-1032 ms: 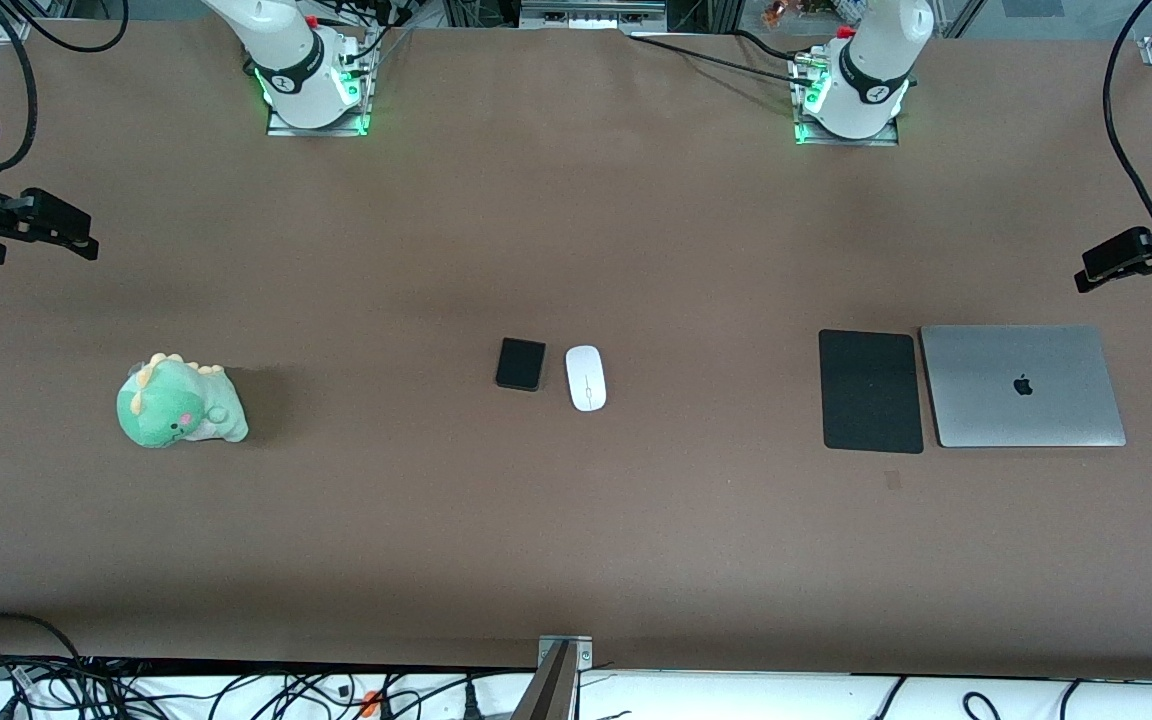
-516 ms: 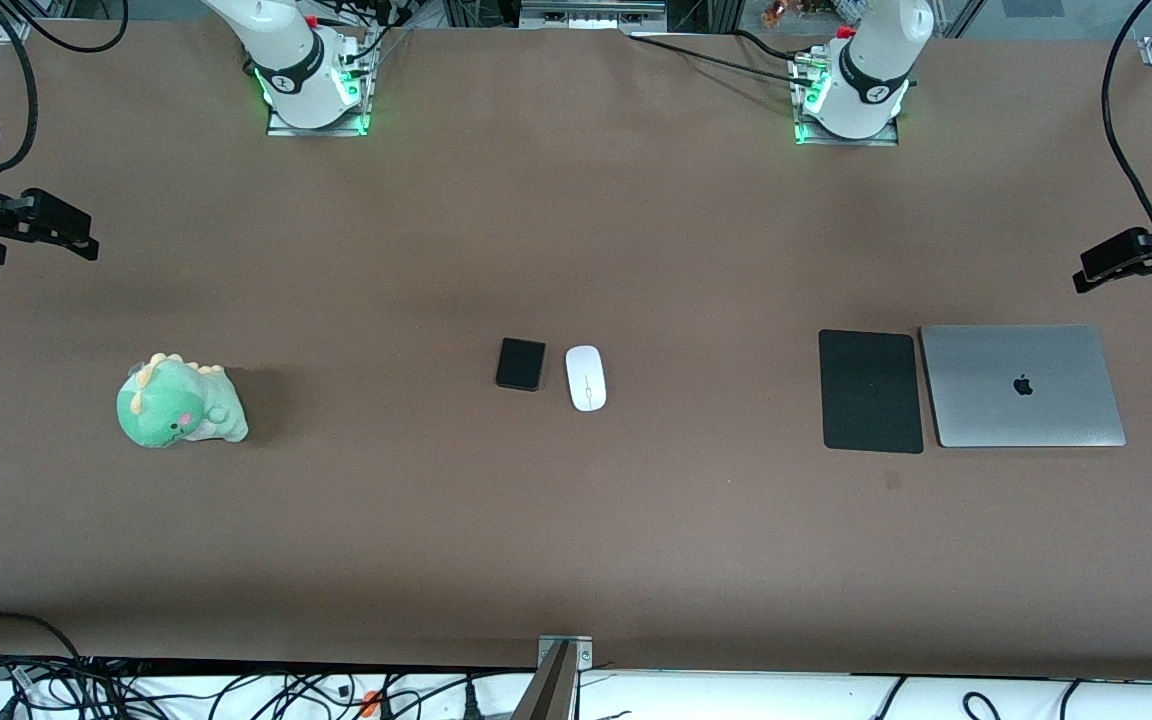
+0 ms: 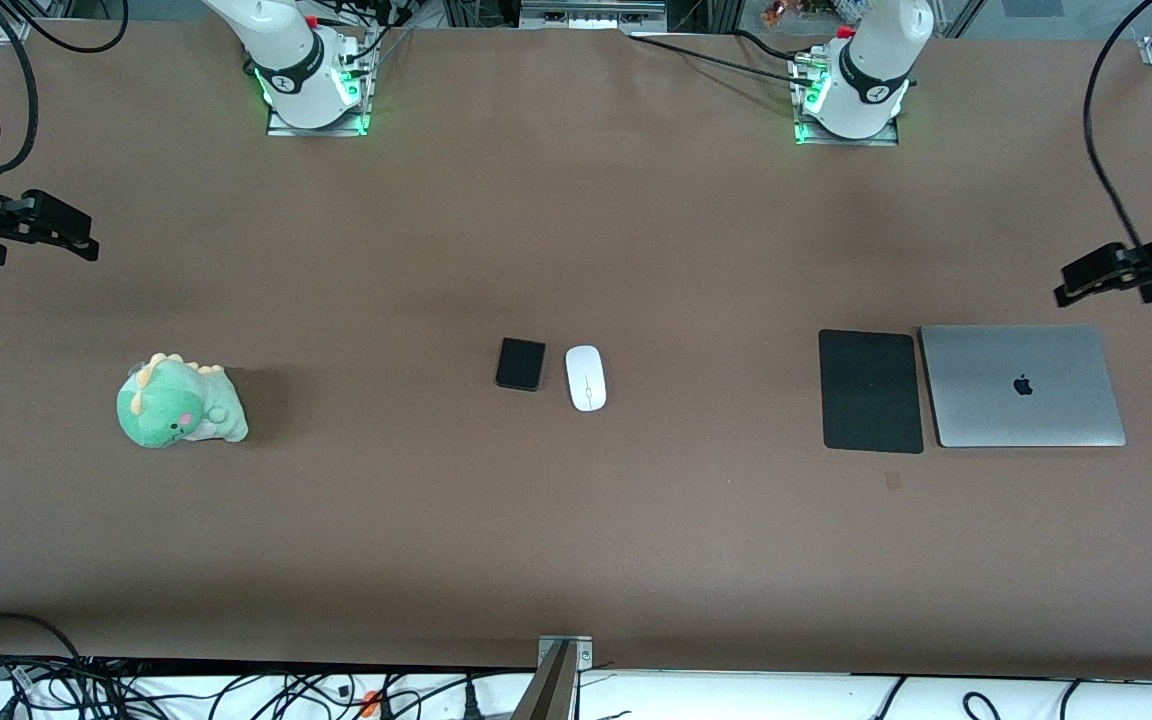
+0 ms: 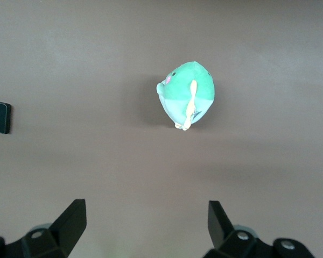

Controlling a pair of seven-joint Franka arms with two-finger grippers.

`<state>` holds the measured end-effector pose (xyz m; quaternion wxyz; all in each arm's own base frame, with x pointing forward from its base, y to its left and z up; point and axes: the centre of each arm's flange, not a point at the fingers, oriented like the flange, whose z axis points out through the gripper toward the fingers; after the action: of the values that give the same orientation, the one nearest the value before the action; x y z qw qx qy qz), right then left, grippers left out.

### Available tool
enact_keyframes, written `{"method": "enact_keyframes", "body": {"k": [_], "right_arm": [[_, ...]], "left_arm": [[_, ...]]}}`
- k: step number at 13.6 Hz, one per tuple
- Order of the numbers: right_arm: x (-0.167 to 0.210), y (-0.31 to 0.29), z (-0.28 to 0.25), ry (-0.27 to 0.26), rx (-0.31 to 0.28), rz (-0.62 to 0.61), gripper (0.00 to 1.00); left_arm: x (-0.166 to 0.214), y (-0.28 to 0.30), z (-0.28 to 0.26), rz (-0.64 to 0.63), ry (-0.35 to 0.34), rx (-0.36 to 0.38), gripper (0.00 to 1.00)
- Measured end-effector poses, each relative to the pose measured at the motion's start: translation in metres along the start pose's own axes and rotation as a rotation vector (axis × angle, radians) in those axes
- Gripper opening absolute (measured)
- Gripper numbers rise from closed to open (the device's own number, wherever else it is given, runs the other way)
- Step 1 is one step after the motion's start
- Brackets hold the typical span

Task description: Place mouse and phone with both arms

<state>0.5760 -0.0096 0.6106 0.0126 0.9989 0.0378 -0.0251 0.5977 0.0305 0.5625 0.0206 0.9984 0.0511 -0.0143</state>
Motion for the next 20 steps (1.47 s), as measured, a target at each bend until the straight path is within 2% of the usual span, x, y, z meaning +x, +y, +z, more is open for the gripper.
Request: {"method": "enact_keyframes", "body": {"k": [2, 6, 11, 14, 16, 17, 18, 20], "right_arm": [[0.0, 0.001, 0.0, 0.0, -0.008, 0.0, 1.0], [0.0, 0.002, 0.0, 0.0, -0.016, 0.001, 1.0], [0.006, 0.003, 0.007, 0.001, -0.02, 0.001, 1.0], [0.007, 0.003, 0.007, 0.004, -0.022, 0.001, 1.0], [0.008, 0.003, 0.007, 0.008, -0.023, 0.001, 1.0], [0.009, 0.003, 0.008, 0.01, -0.027, 0.0, 1.0], [0.011, 0.002, 0.01, 0.009, -0.044, -0.005, 1.0], [0.019, -0.012, 0.021, -0.016, -0.121, -0.049, 1.0]], "left_arm": [[0.018, 0.043, 0.038, -0.032, -0.001, -0.022, 1.0], [0.037, 0.171, 0.131, -0.121, -0.005, -0.077, 1.0], [0.013, 0.337, 0.222, -0.149, -0.027, -0.05, 1.0], [-0.008, 0.427, 0.278, -0.134, 0.01, -0.062, 1.0], [-0.027, 0.464, 0.319, -0.125, 0.023, -0.08, 1.0], [-0.035, 0.475, 0.338, -0.121, 0.032, -0.065, 1.0], [-0.043, 0.482, 0.351, -0.12, 0.038, -0.046, 1.0], [-0.054, 0.492, 0.363, -0.125, 0.043, -0.026, 1.0]]}}
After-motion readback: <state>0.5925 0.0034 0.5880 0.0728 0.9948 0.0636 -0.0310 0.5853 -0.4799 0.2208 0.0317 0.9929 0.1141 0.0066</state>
